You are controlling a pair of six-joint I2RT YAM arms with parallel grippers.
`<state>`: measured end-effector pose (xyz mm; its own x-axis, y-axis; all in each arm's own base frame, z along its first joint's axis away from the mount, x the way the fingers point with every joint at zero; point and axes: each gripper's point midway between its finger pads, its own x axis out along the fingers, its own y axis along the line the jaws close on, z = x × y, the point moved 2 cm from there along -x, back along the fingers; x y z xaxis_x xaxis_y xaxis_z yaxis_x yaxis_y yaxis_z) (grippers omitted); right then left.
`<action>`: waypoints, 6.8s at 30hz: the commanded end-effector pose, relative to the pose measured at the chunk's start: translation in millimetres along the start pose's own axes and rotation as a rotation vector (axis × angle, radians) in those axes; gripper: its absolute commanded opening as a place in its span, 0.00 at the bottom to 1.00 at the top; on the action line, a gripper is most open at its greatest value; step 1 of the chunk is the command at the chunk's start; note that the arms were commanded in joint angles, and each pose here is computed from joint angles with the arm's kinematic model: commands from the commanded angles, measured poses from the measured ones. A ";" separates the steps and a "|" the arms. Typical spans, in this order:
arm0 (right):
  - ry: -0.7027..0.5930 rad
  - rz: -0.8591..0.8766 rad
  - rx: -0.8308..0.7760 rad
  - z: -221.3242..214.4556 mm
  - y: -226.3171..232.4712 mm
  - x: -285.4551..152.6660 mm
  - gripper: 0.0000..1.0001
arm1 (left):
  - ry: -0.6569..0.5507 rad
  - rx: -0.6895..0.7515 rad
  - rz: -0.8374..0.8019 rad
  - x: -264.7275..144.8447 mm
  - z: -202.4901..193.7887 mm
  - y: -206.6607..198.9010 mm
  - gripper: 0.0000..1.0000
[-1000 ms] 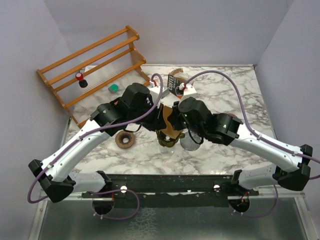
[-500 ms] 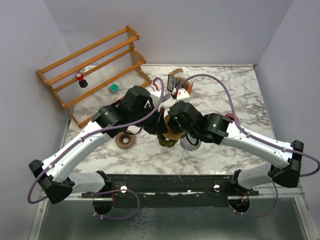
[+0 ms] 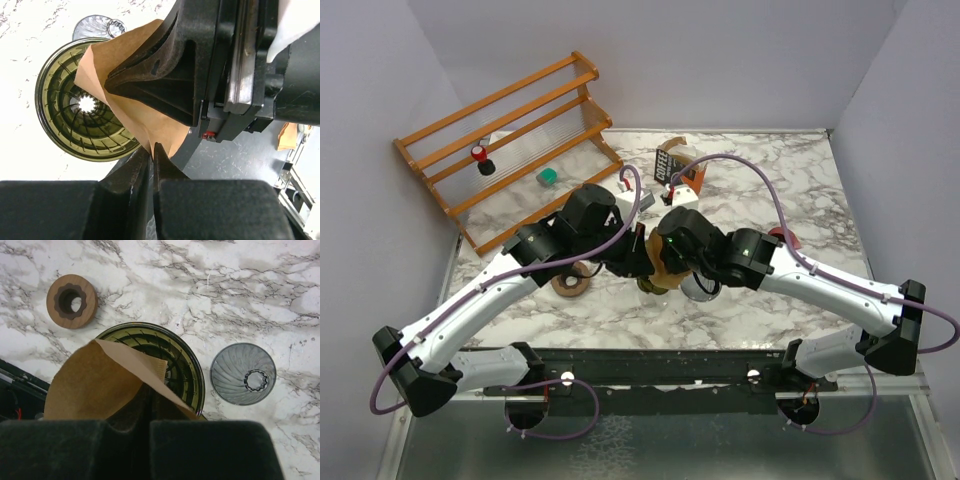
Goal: Place the coffee filter in the dripper
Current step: Place the coffee filter in the coffee dripper.
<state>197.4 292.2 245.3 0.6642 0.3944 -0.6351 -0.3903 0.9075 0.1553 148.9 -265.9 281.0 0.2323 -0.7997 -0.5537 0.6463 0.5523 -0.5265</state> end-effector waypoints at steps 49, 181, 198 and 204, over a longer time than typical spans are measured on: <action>0.149 -0.037 -0.150 -14.4 9.1 27.8 0.58 | -0.428 0.232 0.441 -97.2 41.7 45.5 0.56; 0.211 -0.167 -0.071 -5.5 9.8 29.8 0.49 | -0.671 0.200 0.504 -79.1 10.1 93.2 0.57; 0.268 -0.199 -0.102 -31.4 5.1 50.6 0.44 | -0.670 0.201 0.505 -79.1 10.1 93.3 0.57; 0.277 -0.192 -0.105 -35.5 6.3 53.8 0.36 | -0.669 0.201 0.506 -78.9 9.8 93.8 0.57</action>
<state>207.4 313.0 196.9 0.5514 0.1675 -0.8172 -0.3423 0.9388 -0.0385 197.2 -156.9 284.8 0.8563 -0.4904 -0.1621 0.4651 0.8686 -0.1712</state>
